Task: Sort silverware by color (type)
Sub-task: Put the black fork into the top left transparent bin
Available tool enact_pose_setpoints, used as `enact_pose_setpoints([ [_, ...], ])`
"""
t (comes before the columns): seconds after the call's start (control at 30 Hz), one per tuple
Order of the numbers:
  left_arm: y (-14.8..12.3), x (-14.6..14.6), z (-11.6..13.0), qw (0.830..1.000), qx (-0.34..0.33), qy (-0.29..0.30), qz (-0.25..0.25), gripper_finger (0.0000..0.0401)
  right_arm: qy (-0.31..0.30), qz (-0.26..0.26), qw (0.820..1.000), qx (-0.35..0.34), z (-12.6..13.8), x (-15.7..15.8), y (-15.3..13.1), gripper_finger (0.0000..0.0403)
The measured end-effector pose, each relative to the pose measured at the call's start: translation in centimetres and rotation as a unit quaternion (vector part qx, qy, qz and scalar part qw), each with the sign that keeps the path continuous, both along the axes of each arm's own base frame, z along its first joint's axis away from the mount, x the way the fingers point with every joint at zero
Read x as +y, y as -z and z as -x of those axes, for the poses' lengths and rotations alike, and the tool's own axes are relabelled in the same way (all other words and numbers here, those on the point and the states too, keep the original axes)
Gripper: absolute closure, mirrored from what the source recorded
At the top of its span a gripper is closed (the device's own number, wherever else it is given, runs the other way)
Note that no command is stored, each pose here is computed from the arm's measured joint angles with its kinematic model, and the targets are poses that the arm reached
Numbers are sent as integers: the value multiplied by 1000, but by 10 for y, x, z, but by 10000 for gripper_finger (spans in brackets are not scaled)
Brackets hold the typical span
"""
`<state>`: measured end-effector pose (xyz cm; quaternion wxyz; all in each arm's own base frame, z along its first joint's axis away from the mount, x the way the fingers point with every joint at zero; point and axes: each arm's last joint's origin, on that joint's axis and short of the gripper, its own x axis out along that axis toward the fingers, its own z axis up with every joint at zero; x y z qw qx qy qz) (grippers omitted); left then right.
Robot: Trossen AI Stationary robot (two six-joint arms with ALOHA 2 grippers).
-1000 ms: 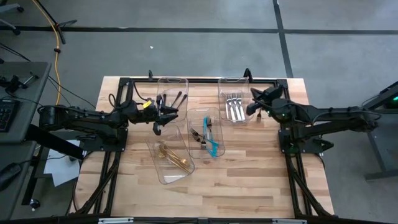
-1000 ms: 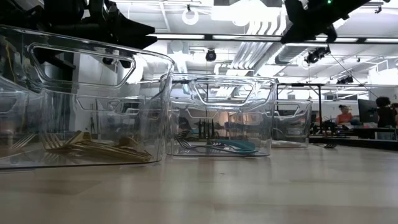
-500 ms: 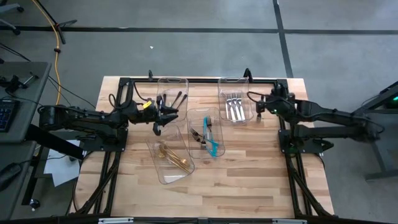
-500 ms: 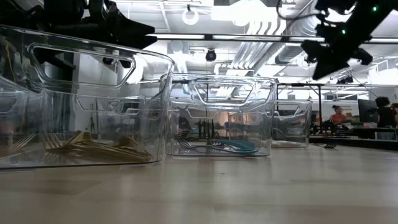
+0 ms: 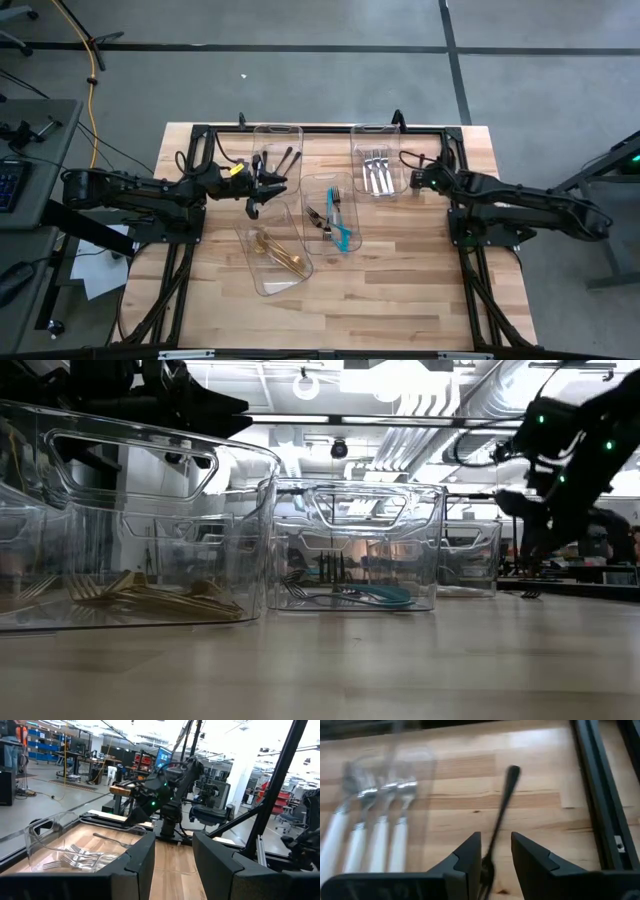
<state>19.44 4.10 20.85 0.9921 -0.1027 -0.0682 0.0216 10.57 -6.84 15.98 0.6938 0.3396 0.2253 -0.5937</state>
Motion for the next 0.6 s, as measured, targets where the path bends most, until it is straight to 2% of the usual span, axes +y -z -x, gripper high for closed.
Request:
enact_pose_setpoints([
  [0.2, 0, 0, 0, 1000, 0, -1, 0, 275, 43, 4, 999, -29, 7, -6, 21, 300],
  [0.3, 0, 0, 0, 1000, 0, -1, -1, 275, 42, 5, 997, -57, 7, -9, 27, 300],
  [0.6, 0, 0, 0, 1000, -2, -2, -1, 275, 56, -9, 996, -71, 4, -13, 40, 300],
])
